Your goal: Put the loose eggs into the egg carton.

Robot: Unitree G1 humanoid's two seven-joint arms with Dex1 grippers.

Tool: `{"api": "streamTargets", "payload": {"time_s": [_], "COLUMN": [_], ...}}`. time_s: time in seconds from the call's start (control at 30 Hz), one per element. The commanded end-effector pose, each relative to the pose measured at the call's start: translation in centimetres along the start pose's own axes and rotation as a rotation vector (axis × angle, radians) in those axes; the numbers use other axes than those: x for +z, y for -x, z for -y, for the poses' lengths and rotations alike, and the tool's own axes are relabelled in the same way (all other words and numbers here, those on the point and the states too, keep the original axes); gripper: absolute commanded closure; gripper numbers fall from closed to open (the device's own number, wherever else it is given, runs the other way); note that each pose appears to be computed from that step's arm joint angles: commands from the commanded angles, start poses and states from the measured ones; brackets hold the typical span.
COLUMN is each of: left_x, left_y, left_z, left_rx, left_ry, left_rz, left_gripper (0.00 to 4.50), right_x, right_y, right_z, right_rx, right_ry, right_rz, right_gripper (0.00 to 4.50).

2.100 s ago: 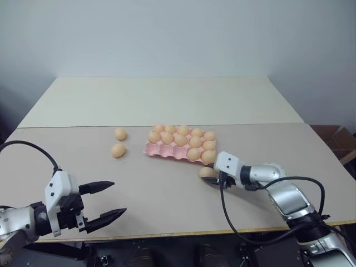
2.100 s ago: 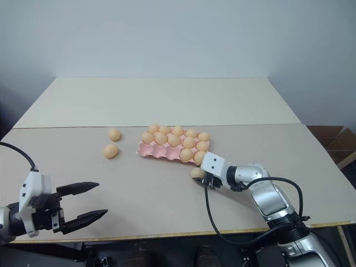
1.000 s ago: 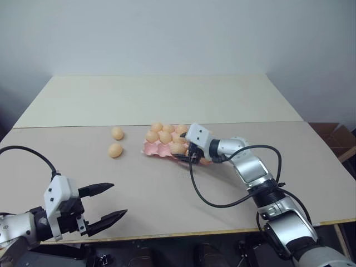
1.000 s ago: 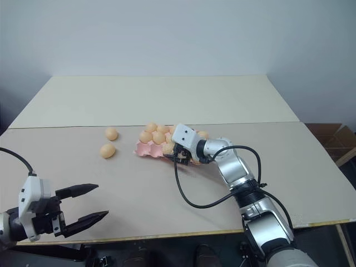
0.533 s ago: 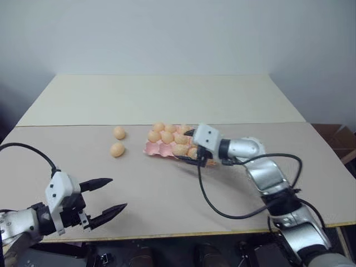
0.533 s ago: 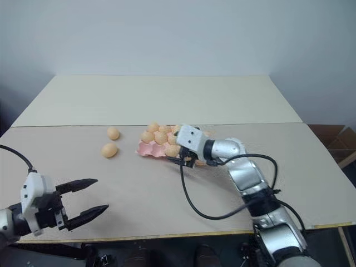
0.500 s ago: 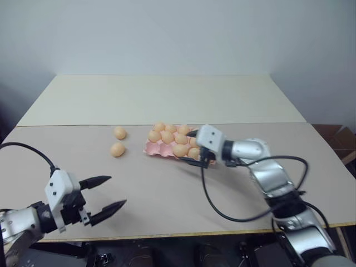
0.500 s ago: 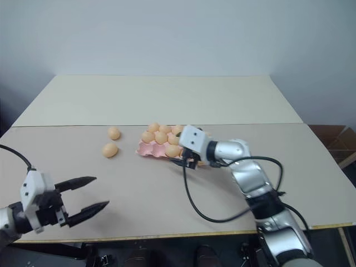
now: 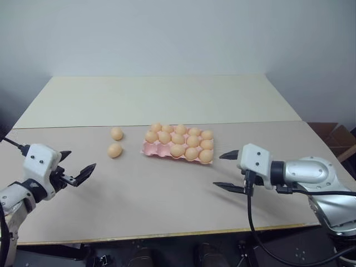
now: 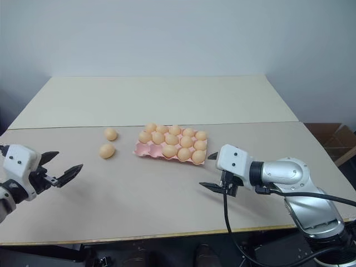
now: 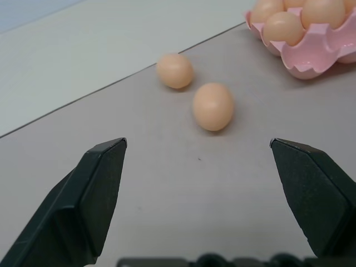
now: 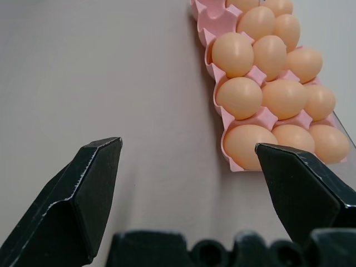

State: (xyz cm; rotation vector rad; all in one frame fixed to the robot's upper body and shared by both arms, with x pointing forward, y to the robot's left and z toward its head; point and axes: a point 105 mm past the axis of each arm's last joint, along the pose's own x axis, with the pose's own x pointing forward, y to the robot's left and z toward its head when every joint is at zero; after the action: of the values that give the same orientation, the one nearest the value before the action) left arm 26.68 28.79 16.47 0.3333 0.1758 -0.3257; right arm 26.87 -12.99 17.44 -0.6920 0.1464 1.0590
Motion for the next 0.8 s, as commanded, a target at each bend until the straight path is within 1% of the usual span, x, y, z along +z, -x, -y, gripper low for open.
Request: {"api": "streamTargets", "payload": {"time_s": [0.03,0.17,0.4,0.5,0.8], "left_x": [1.4,1.9,1.5,1.3,-1.1], "left_y": [-0.4,-1.4,-5.4,-6.6,-10.8], "left_z": [-0.4,-0.2,0.1,0.0,0.6], "left_rx": [0.008,-0.012,0.006,0.024,0.007], "left_ry": [-0.007,0.01,0.048,0.072,0.142], "left_rz": [0.04,0.067,0.058,0.057,0.02], "left_gripper": [0.0,0.0,0.0,0.0,0.0], "right_x": [0.7,0.7,0.5,0.5,-0.1], "right_y": [0.4,0.3,-0.1,-0.1,0.2], "right_z": [0.1,0.0,0.0,0.0,0.3], "right_rx": [-0.028,-0.032,-0.043,-0.045,-0.075], "right_ry": [0.02,0.014,0.002,0.002,-0.016], "right_rz": [0.012,0.009,0.006,0.003,-0.022], "right_gripper": [0.04,0.04,0.04,0.04,0.04]}}
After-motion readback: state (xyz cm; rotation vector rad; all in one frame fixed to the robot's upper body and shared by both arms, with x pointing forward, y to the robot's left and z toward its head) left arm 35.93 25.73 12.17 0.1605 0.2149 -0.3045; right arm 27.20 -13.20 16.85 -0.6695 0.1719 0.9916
